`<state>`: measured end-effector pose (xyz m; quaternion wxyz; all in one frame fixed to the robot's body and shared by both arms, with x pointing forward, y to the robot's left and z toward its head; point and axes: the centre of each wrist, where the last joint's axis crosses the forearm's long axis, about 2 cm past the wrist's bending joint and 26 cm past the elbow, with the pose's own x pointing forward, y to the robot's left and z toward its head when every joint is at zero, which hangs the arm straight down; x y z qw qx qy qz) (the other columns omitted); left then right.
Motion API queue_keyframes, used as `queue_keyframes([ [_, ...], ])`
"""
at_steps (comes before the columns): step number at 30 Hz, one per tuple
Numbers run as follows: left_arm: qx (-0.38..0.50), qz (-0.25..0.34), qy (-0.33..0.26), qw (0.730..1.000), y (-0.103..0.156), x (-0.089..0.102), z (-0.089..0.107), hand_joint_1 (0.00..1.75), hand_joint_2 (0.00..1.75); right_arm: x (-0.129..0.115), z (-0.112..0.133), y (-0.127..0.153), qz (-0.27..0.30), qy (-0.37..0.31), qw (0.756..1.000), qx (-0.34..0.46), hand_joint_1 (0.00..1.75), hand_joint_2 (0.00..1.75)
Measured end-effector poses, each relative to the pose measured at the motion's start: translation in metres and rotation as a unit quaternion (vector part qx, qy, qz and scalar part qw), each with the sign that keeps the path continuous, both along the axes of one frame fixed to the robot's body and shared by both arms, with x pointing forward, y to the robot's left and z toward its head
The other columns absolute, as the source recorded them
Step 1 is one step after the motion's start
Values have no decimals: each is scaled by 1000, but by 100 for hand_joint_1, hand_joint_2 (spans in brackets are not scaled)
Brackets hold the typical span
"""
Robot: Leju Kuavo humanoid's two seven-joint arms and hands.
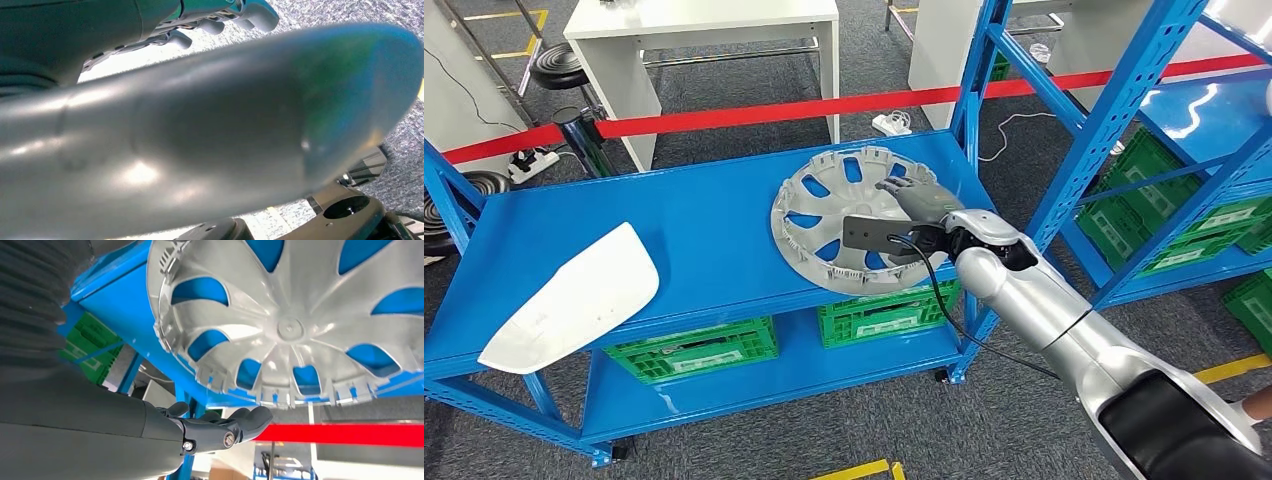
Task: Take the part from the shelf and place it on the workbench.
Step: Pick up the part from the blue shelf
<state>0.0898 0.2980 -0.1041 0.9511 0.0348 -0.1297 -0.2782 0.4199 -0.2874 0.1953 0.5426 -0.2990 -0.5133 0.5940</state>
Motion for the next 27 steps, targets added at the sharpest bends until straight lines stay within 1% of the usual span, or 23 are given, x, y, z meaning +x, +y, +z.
queue_keyframes([
  [15,0,0,0,1000,1,0,0,0,0,-2,-24,-1,-6,45,999,-2,0,175],
  [27,0,0,0,1000,1,0,0,0,0,-3,-30,-2,-9,55,998,-5,0,175],
])
